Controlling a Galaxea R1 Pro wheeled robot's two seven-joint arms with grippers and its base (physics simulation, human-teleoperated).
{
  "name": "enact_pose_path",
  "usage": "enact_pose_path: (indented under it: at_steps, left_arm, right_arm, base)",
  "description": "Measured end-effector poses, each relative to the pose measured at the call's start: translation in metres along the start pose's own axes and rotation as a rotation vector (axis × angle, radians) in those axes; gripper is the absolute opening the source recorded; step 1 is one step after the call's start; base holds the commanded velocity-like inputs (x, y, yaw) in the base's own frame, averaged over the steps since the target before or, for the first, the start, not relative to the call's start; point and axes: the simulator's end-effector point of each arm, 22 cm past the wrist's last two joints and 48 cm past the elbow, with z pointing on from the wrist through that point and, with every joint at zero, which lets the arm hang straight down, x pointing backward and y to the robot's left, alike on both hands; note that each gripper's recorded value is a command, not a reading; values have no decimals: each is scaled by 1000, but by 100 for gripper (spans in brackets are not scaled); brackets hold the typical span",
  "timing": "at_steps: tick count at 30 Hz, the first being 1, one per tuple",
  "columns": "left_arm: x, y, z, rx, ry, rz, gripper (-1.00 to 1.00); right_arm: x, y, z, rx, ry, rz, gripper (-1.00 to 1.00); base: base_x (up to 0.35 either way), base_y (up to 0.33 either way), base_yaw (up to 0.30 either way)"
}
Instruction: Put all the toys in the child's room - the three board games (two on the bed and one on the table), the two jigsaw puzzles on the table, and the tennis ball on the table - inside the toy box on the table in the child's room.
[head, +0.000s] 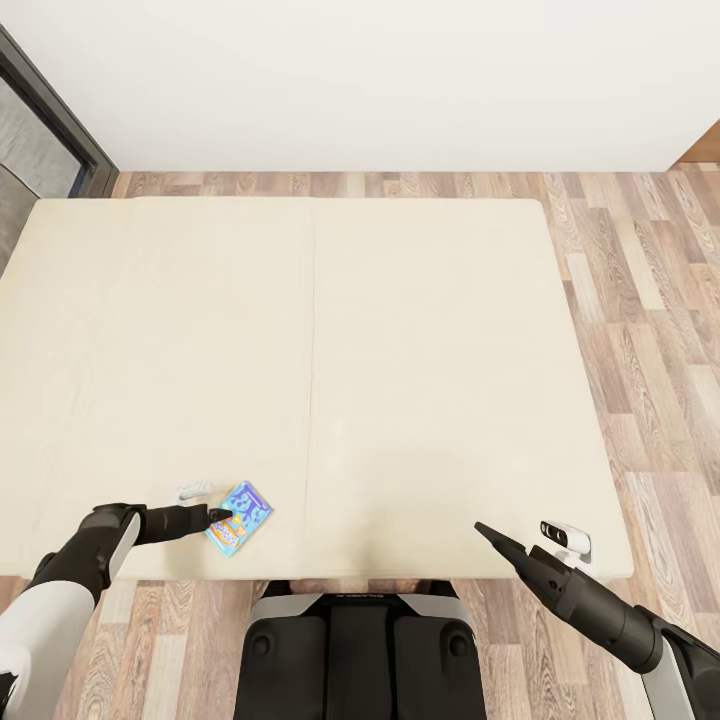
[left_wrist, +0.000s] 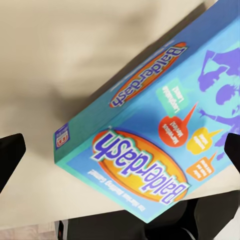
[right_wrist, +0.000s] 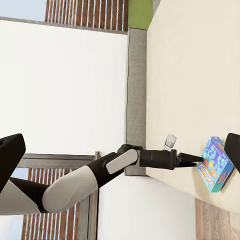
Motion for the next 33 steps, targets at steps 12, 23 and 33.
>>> enact_pose_path:
  at_steps: [12,23,33]
  left_arm:
    - [1,-1,1,5,1,-2,100]
    - [1,-25,-1,111,4,-4,100]
    - [2,-35,-2,155,6,-5,100]
  right_arm:
    - [0,0,0,0,0,0,100]
    - [0,0,0,0,0,0,100]
    - [0,0,0,0,0,0,100]
  base:
    - [0,0,0]
    - [0,0,0]
    - [0,-41,0]
